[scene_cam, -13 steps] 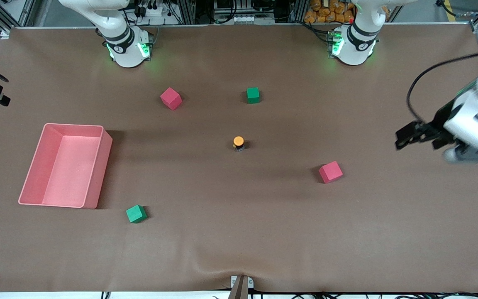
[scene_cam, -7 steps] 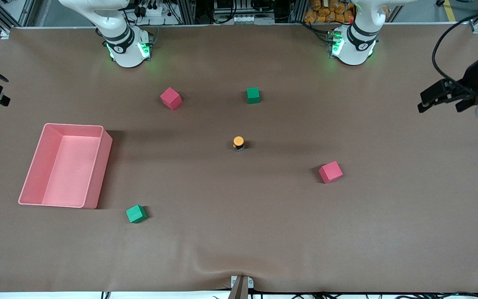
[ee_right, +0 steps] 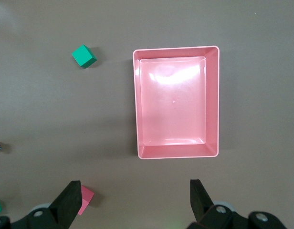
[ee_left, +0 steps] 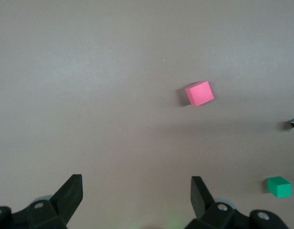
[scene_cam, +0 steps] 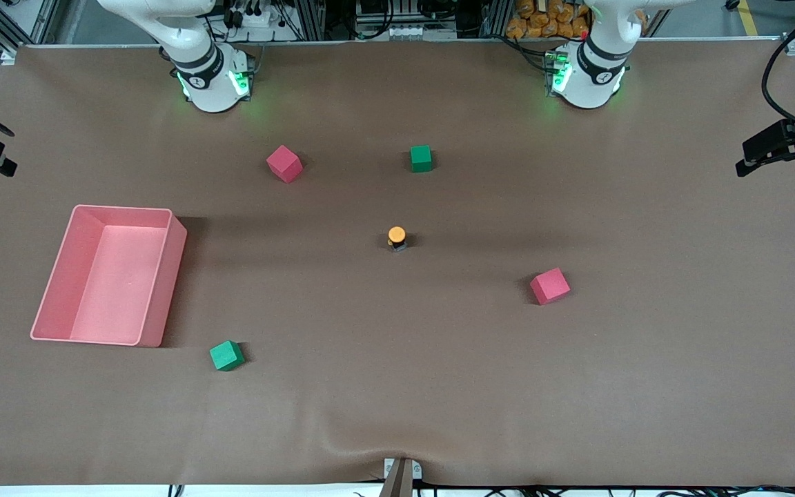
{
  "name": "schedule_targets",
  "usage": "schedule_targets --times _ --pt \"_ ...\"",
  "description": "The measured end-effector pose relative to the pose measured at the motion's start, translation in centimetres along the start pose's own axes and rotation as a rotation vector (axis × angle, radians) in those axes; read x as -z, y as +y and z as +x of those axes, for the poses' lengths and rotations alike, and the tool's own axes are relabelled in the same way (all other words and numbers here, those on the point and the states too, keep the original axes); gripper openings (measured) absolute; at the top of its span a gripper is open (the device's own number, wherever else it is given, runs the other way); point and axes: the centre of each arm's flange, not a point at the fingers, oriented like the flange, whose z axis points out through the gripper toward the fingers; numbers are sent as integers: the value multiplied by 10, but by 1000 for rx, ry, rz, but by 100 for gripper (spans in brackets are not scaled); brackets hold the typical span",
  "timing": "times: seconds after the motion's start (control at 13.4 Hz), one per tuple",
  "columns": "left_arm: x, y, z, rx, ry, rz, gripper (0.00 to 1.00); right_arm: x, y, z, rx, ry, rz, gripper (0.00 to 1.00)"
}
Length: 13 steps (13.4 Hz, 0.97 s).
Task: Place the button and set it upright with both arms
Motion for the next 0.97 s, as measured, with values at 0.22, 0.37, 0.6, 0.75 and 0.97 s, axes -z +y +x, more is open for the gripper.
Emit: schedule_targets --times 0.22,0.37,0.6,0.75,0.97 --pt "1 3 -7 -5 -2 2 100 0 0 0 0 0 0 100" --pt "0 3 -9 -6 -6 2 100 0 0 0 0 0 0 100" --pt "-3 7 -9 3 -13 2 100 0 0 0 0 0 0 100" --pt "-4 10 -9 33 -13 3 100 0 0 0 0 0 0 100" --pt "-5 11 -9 36 -15 3 100 0 0 0 0 0 0 100"
